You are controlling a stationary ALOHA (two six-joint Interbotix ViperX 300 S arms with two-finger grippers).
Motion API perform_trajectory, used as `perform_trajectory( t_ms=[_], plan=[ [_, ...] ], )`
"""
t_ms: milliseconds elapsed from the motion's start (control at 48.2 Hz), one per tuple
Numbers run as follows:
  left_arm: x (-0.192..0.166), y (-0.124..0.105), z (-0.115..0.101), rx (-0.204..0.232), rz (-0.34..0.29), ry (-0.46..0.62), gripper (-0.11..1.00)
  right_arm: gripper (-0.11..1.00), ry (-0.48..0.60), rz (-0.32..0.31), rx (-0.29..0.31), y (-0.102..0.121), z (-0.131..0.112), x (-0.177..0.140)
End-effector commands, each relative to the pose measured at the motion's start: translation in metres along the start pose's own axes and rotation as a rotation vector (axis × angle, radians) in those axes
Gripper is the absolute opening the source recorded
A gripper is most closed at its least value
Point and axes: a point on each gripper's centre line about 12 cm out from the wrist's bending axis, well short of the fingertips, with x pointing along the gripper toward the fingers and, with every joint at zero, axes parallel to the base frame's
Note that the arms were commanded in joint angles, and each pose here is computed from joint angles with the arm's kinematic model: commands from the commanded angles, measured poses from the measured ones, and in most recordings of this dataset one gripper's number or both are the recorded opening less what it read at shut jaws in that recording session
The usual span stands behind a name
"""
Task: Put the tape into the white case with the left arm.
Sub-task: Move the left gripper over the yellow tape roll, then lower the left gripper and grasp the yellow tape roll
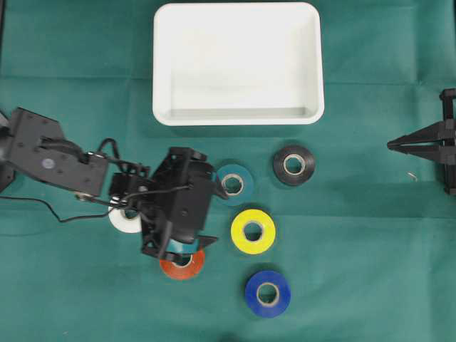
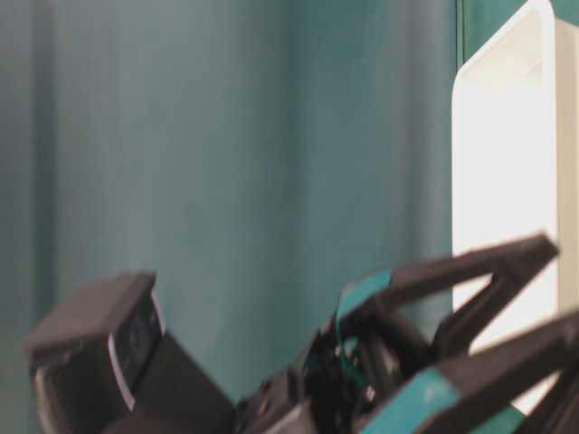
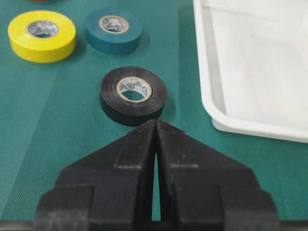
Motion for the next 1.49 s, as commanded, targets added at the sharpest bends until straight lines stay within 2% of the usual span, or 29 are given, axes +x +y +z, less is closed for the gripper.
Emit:
perform_trajectory(
  t_ms=[0,269,663,1057,1472],
  plan=[
    [0.002,0.005,0.017,0.007,0.01,-0.033,0.98,-0.09,-0.015,-0.001,0.0,0.0,0.005,0.001],
    [0.028,0.02,0.015,0.012,0.032,0.011,0.98,-0.09,-0.015,-0.001,0.0,0.0,0.004,0.0],
    [0.061,0.022,0.014,0.014,0.032,0.042,0.98,-0.09,-0.015,-0.001,0.0,0.0,0.002,0.0],
    [0.078,0.031,0.011,0.002,0.043,0.057,0.98,-0.09,-0.017,0.0,0.0,0.0,0.001,0.0],
    [0.099,0.035,-0.008,-0.006,0.041,0.146,0.98,-0.09,-0.017,-0.001,0.0,0.0,0.001,0.0]
  ],
)
